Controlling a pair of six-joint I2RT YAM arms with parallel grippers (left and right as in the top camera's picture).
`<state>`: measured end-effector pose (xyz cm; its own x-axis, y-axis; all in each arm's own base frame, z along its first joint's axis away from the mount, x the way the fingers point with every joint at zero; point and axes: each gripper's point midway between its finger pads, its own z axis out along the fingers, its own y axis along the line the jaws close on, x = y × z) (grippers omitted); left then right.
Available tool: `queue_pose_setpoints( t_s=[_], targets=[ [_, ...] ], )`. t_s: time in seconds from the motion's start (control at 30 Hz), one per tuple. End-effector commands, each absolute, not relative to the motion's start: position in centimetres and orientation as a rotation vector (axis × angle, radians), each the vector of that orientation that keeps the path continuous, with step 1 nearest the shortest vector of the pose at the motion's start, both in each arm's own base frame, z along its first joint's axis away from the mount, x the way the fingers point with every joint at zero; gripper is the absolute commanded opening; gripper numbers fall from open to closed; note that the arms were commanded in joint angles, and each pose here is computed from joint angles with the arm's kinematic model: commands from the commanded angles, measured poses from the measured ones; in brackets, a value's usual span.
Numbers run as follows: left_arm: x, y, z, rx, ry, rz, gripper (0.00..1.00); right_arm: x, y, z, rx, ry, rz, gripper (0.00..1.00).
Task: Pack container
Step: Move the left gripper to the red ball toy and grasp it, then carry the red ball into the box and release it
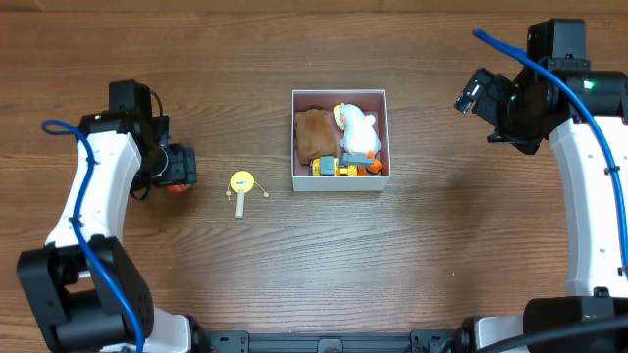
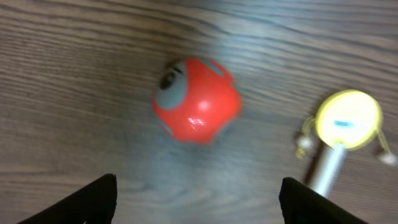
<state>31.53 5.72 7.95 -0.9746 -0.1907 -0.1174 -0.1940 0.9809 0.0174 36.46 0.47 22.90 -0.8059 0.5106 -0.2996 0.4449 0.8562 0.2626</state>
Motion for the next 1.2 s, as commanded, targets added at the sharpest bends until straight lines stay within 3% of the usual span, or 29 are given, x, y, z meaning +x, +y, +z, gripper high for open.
queue_pose_setpoints(
  t_s=[0.0,0.3,0.43,0.5,0.63,0.7,0.8,1.0,1.17],
  targets=[
    [32.5,7.0,6.7,-0.358,2.989,0.073,0.85,36.5,0.2,23.0,0.711,2.663,0.234,1.00],
    [34.2,5.8,2.5,-0.341,3.023,-0.055,0.84,36.5,0.2,23.0,0.710,2.661,0.234,1.00],
    [34.1,5.6,1.5,-0.331,3.049,-0.072,0.78,36.5,0.2,23.0,0.709,2.661,0.234,1.00],
    [34.2,5.6,1.5,-0.331,3.046,-0.076,0.65,36.5,0.2,23.0,0.710,2.661,0.234,1.00],
    [34.3,4.5,2.0,-0.329,3.049,-0.170,0.29,36.6,0.2,23.0,0.709,2.660,0.234,1.00],
    [34.7,4.0,3.5,-0.327,3.047,-0.224,0.23,36.6,0.2,23.0,0.709,2.660,0.234,1.00],
    [36.4,1.6,8.0,-0.225,3.013,-0.377,0.20,36.6,0.2,23.0,0.709,2.659,0.234,1.00],
    [39.9,-7.1,19.0,0.332,2.813,-0.415,0.17,36.7,0.2,23.1,0.707,2.653,0.236,1.00],
    [40.4,-18.3,21.0,0.812,2.574,-0.414,0.27,36.9,0.2,23.1,0.705,2.646,0.238,1.00]
  ],
)
